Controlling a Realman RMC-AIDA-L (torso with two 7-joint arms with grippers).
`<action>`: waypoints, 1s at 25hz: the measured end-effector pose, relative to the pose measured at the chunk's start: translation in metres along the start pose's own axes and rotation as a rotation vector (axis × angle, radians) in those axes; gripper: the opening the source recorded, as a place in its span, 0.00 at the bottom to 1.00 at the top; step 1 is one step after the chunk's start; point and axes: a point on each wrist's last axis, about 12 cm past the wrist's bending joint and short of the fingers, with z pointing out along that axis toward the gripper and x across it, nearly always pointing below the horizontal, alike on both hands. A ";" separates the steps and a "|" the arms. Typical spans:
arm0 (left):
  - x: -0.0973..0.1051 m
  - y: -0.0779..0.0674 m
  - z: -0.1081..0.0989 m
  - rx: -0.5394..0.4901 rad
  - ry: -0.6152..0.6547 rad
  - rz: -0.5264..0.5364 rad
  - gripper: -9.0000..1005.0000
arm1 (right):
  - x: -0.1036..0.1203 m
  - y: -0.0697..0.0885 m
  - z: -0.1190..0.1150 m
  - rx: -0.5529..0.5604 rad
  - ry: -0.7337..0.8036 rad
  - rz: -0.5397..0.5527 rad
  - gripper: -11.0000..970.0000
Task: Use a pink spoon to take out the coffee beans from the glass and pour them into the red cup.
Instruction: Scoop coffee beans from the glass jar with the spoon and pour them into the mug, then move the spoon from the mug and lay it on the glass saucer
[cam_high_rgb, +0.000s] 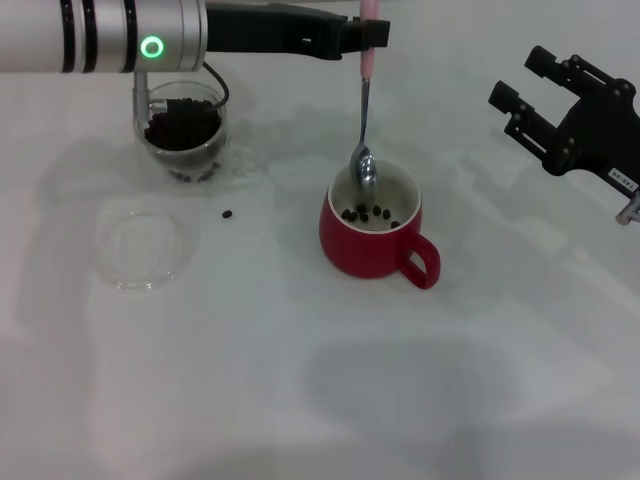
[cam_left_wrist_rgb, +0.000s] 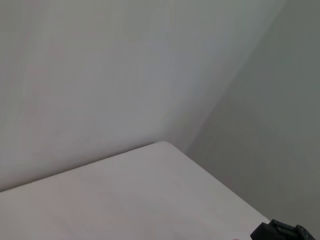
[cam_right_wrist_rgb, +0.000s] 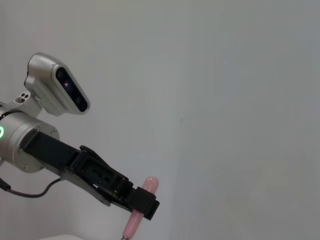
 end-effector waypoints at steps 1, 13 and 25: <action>-0.001 0.000 0.000 0.000 -0.001 0.002 0.13 | 0.000 0.000 0.000 0.000 0.000 0.000 0.61; 0.002 0.012 -0.053 -0.093 -0.107 -0.020 0.13 | -0.001 -0.002 -0.001 0.013 -0.007 0.003 0.61; 0.067 0.038 -0.143 -0.276 -0.270 -0.210 0.13 | -0.010 -0.017 -0.003 0.102 -0.062 0.022 0.61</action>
